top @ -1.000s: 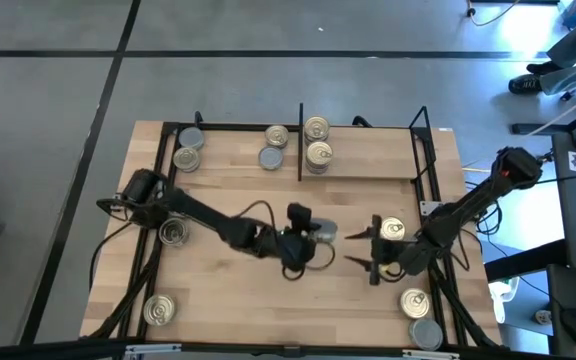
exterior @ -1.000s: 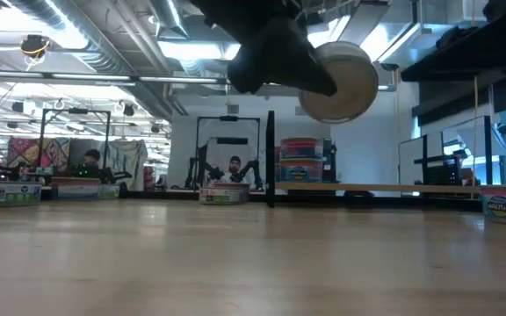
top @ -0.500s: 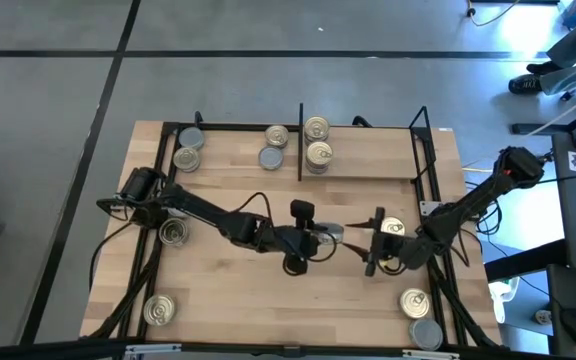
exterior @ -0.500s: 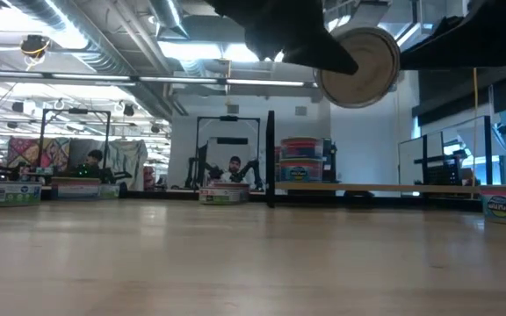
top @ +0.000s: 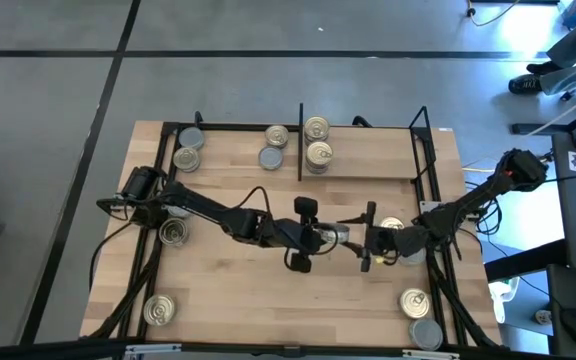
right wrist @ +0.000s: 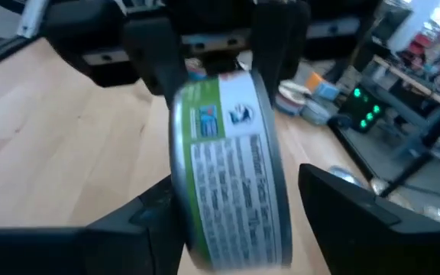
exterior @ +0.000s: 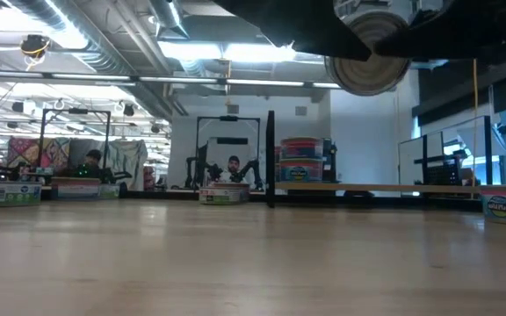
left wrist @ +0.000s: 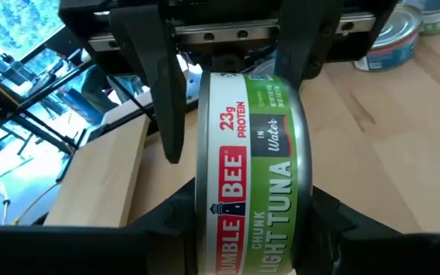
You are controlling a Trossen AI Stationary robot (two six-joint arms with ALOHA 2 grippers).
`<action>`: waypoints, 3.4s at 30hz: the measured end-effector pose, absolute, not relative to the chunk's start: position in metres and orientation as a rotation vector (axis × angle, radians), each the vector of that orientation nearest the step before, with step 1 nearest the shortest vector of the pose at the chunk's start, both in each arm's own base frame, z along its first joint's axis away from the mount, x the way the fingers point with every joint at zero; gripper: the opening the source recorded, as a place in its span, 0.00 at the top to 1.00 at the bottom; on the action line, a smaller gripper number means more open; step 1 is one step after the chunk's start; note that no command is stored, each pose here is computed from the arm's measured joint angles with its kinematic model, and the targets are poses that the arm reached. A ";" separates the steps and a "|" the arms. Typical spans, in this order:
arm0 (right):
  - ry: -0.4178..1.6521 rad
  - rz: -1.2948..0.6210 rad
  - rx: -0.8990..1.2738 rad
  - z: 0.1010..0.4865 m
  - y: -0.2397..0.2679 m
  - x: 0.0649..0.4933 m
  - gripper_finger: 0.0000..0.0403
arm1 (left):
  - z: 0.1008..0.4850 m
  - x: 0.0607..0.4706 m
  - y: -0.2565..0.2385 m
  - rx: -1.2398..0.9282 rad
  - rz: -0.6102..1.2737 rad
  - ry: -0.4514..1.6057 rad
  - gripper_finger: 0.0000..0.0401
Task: Stack canned seafood by type on shelf
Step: Put the green tuna can on the shelf
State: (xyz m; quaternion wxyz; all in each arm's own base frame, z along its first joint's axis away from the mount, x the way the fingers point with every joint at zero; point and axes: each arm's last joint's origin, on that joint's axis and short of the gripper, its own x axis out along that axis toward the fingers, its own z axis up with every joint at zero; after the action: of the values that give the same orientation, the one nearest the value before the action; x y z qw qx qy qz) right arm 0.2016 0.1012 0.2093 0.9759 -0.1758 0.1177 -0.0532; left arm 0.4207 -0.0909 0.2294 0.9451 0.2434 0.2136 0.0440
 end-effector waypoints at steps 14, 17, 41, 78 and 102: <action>0.242 -0.092 -0.415 0.209 0.101 0.201 0.65 | 0.234 0.416 -0.090 0.439 0.101 0.455 0.54; 0.244 -0.108 -0.420 0.212 0.099 0.200 0.65 | 0.240 0.408 -0.088 0.406 0.111 0.510 0.47; 0.876 -0.769 -0.453 0.242 -0.023 0.202 0.65 | 0.195 0.325 -0.071 0.217 0.163 0.537 0.42; 1.322 -1.278 -0.130 0.175 -0.183 0.170 0.65 | 0.195 0.324 -0.070 0.208 0.172 0.543 0.42; 1.329 -1.273 -0.055 0.164 -0.202 0.161 0.41 | 0.195 0.324 -0.070 0.212 0.170 0.544 0.42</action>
State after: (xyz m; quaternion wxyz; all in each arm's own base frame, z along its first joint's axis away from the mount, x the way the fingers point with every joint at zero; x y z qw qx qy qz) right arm 0.1607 -0.2023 0.1644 0.6053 -0.0238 0.5747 -0.5502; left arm 0.3244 -0.0703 0.1948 0.9542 0.1041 0.2677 0.0835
